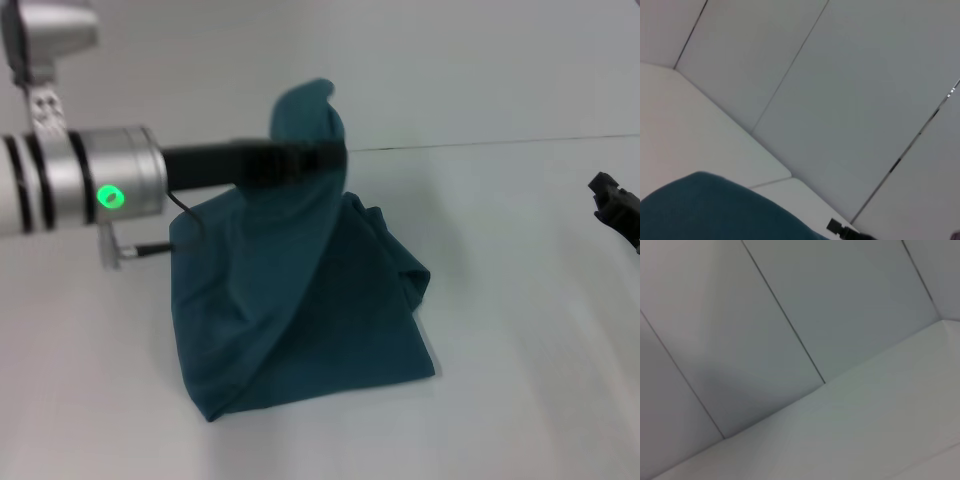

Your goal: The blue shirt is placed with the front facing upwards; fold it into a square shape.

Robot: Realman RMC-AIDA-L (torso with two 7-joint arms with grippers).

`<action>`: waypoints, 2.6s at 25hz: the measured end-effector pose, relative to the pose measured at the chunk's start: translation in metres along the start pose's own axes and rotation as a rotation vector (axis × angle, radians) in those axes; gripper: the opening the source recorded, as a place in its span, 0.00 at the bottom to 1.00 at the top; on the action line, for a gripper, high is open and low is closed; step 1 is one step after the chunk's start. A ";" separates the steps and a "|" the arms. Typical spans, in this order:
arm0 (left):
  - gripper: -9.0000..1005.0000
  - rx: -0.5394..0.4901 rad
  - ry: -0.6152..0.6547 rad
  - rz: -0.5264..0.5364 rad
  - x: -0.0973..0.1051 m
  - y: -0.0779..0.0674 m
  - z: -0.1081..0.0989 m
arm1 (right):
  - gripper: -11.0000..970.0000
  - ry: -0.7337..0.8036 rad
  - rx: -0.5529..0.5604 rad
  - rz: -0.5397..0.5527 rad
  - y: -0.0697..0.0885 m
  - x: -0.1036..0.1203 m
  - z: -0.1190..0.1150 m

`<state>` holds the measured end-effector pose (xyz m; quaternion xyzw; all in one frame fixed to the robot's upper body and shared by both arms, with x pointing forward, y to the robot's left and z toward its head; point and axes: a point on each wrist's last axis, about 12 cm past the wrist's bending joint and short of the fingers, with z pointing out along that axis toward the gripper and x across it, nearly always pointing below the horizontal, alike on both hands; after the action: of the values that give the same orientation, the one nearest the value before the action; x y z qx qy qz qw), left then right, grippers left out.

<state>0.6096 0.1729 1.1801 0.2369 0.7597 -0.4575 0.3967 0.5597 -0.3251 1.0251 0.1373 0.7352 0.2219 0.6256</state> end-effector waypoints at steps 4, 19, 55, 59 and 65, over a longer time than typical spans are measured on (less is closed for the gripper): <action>0.14 -0.009 0.004 -0.012 0.027 0.006 0.029 | 0.01 0.006 0.008 -0.003 -0.004 0.000 -0.003; 0.19 0.025 -0.042 0.218 0.081 -0.006 0.057 | 0.01 0.040 -0.018 -0.034 -0.007 -0.004 -0.005; 0.95 -0.194 -0.291 0.319 0.093 0.029 -0.038 | 0.54 0.778 -0.580 -0.358 0.026 -0.077 -0.028; 0.95 -0.218 -0.303 0.305 0.093 0.033 -0.042 | 0.57 0.822 -0.593 -0.372 0.037 -0.060 -0.014; 0.95 -0.265 -0.320 0.272 0.095 0.043 -0.051 | 0.56 0.868 -0.691 -0.396 0.051 -0.047 -0.015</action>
<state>0.5663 0.2376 1.0940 0.2073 0.7018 -0.3278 0.5976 0.5494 -0.3058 1.0924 -0.3176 0.8209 0.3634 0.3053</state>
